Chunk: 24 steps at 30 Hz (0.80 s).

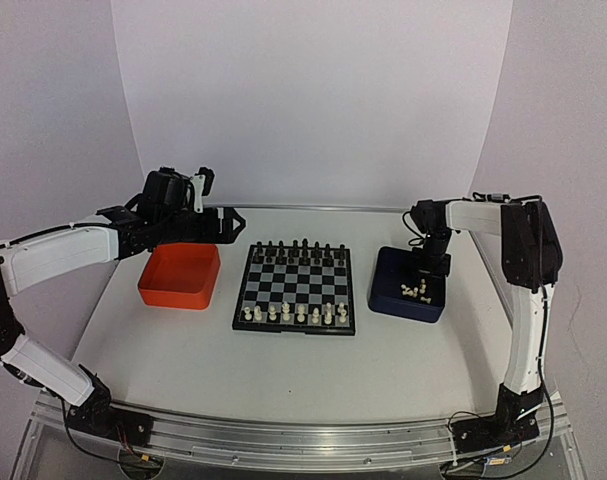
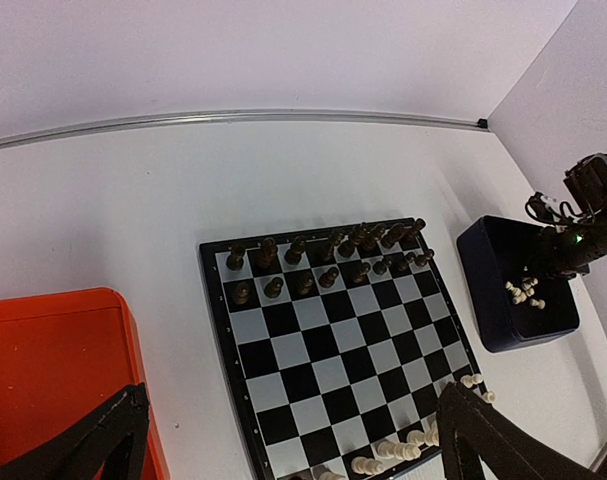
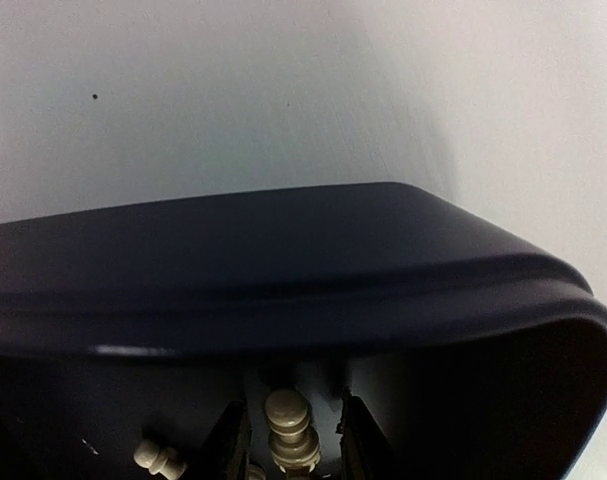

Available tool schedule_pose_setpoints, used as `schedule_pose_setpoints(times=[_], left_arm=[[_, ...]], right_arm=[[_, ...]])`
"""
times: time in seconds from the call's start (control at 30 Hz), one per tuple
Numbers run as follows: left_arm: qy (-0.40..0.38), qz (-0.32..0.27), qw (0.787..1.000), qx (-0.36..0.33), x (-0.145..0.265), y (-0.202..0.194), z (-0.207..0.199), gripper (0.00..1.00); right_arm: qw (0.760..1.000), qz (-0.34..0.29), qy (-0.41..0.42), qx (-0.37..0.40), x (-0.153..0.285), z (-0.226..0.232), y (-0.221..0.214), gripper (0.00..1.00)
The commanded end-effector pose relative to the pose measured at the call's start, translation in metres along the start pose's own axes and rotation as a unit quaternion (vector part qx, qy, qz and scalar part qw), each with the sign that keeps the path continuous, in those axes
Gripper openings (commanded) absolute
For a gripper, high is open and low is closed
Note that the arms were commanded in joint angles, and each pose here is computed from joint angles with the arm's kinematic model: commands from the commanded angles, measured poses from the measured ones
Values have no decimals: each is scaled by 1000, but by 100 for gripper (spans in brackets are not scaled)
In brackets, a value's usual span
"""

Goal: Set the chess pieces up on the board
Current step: Pick up the chess piece from the storage box.

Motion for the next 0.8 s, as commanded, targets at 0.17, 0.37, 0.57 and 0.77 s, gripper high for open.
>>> schedule_pose_setpoints(times=[0.17, 0.37, 0.57, 0.77], left_arm=[[4, -15, 1000, -11, 6, 11, 0, 100], [0, -15, 1000, -10, 5, 11, -1, 100], [-1, -16, 1000, -8, 7, 11, -2, 100], [-3, -20, 1000, -6, 10, 13, -2, 100]], right_arm=[[1000, 12, 24, -13, 17, 4, -7, 24], [999, 15, 25, -12, 14, 6, -6, 20], [1000, 12, 18, -6, 11, 5, -5, 9], [1000, -2, 9, 15, 13, 4, 2, 3]])
Point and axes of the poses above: each gripper's point midway between its finger pads, its own x axis back along the fingers, its own z axis along the line the jaws close on, y = z × x, the point moved 3 cm from there along x, back along the fingers, and after that the axes turned 2 degrees about -x, right-handed, at the moved point
